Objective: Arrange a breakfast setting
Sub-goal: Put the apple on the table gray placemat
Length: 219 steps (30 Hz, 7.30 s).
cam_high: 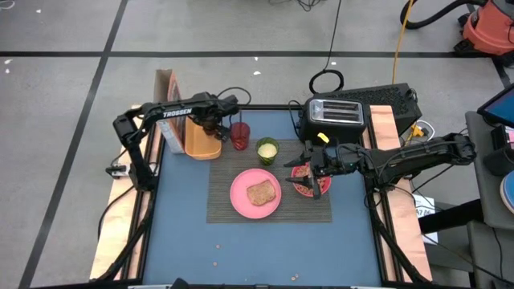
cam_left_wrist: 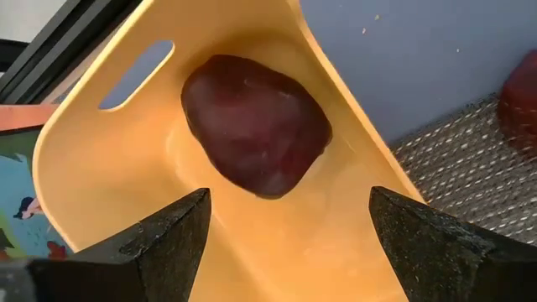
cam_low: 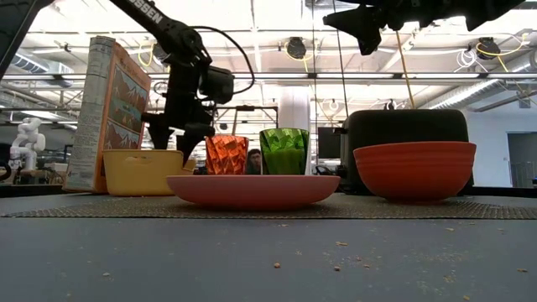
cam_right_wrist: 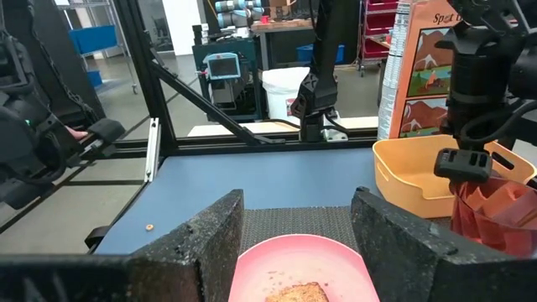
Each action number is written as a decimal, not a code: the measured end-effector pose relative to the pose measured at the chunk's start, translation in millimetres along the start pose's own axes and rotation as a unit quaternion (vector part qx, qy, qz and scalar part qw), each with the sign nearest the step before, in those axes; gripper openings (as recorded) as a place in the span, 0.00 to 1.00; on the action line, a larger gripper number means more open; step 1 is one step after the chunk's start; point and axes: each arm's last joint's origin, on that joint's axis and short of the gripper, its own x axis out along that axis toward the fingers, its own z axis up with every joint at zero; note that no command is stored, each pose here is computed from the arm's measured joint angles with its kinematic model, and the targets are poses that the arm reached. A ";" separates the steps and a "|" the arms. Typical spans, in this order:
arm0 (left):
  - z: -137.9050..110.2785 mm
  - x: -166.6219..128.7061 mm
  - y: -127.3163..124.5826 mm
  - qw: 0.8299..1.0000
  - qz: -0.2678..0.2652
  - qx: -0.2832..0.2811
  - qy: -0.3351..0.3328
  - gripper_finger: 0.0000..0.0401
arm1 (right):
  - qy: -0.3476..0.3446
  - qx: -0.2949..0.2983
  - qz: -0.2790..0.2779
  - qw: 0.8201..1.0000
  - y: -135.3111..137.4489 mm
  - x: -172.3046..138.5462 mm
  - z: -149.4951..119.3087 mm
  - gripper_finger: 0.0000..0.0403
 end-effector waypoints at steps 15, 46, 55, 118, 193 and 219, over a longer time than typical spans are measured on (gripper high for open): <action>5.2 1.9 3.7 1.000 -0.002 -0.012 -0.014 0.82 | 0.000 0.000 0.000 1.000 0.0 0.0 0.0 0.53; 6.1 -5.4 21.0 0.996 0.005 -0.086 -0.025 0.82 | 0.000 0.000 0.000 1.000 0.0 0.0 0.1 0.53; 10.3 -4.5 21.9 0.986 -0.007 -0.160 -0.042 0.82 | 0.000 0.000 0.000 1.000 0.0 0.0 0.1 0.53; -29.9 -35.2 43.2 0.976 -0.095 -0.177 -0.081 0.56 | 0.000 0.000 -0.001 1.000 -0.1 0.1 0.1 0.53; -164.4 -155.1 -153.3 0.798 -0.593 0.063 -0.093 0.56 | -0.093 -0.273 0.098 0.952 29.8 64.3 -39.6 0.74; -158.6 -147.7 -170.0 0.784 -0.607 0.067 -0.111 0.56 | -0.087 -0.275 0.117 0.950 34.5 64.0 -41.8 0.58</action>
